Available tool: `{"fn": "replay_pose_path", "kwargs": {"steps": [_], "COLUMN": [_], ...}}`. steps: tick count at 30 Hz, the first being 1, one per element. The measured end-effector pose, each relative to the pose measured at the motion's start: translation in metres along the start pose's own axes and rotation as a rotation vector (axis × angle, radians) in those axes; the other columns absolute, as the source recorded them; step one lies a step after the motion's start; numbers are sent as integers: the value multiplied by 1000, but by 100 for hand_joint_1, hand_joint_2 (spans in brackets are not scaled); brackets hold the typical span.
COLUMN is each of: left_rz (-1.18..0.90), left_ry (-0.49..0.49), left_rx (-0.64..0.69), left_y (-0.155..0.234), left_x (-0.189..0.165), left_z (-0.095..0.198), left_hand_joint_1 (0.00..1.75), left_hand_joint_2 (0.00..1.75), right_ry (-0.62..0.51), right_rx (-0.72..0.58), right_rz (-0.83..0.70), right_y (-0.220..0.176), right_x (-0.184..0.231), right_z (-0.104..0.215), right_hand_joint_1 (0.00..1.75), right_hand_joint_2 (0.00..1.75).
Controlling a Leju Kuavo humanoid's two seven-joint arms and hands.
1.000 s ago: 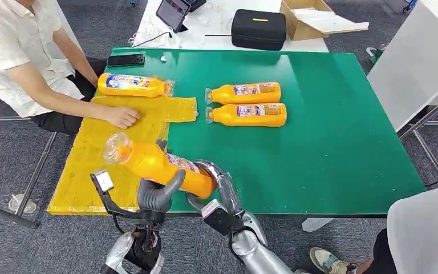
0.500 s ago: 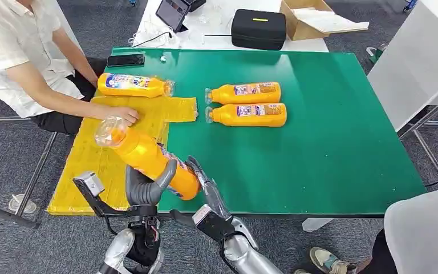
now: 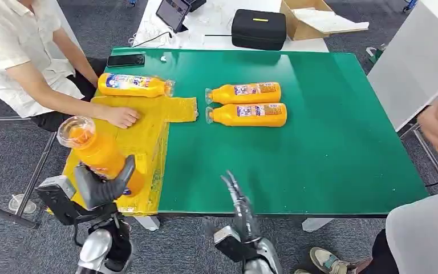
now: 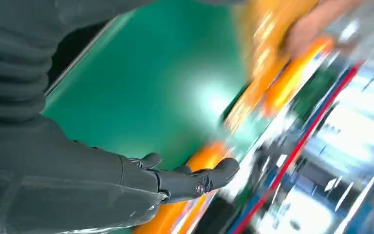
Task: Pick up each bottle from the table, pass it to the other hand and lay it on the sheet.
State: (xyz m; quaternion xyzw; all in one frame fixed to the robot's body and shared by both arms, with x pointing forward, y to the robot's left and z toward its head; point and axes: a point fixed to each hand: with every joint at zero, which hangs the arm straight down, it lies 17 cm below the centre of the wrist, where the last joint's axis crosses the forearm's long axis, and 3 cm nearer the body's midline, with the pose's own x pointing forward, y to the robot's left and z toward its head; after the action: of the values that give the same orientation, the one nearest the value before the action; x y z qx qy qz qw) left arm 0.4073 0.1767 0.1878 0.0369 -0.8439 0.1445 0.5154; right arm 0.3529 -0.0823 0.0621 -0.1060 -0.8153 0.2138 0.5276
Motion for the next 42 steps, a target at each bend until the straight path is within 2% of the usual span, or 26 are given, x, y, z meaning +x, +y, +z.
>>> {"fn": "replay_pose_path", "kwargs": {"steps": [3, 11, 17, 20, 25, 27, 33, 35, 36, 37, 38, 41, 42], "left_rz": [-45, -82, -316, -527, -837, -913, -1024, -1070, -1088, -1104, -1115, -1134, -1140], "left_ry": [11, 17, -3, -37, -23, -24, 17, 33, 39, 49, 55, 87, 98], "left_rx": [32, 59, 51, -58, -324, -423, -604, -679, -713, -755, -785, -866, -893], "left_y": [20, 35, 47, 35, 1, -12, -27, -31, -32, -33, -34, -34, -33], "left_x": [-6, -11, -17, -30, -90, -109, -149, -164, -170, -177, -182, -195, -199], "left_z": [-1, -1, -4, -4, 13, 22, 37, 44, 46, 51, 53, 59, 61], "left_hand_joint_1": [175, 175, 175, 175, 175, 175, 175, 122, 119, 106, 47, 37, 21], "left_hand_joint_2": [175, 175, 175, 175, 175, 175, 175, 175, 175, 175, 175, 175, 175], "right_ry": [41, 62, 47, -1, -36, -49, -76, -90, -94, -96, -98, -92, -91], "right_rx": [-44, -72, -155, -171, -207, -209, -217, -217, -218, -219, -219, -218, -216], "right_rz": [49, 75, 58, 64, 38, 31, 18, 9, 3, -4, -9, -38, -46], "right_y": [-23, -40, -67, -73, -83, -84, -86, -85, -85, -84, -83, -82, -81], "right_x": [-19, -30, -21, -7, 7, 11, 19, 24, 25, 27, 28, 28, 28], "right_z": [10, 16, 14, 9, -4, -10, -20, -26, -28, -29, -30, -31, -31], "right_hand_joint_1": [0, 0, 0, 0, 0, 0, 0, 0, 0, 0, 0, 0, 0], "right_hand_joint_2": [0, 0, 0, 0, 0, 0, 0, 0, 0, 0, 0, 0, 0]}}
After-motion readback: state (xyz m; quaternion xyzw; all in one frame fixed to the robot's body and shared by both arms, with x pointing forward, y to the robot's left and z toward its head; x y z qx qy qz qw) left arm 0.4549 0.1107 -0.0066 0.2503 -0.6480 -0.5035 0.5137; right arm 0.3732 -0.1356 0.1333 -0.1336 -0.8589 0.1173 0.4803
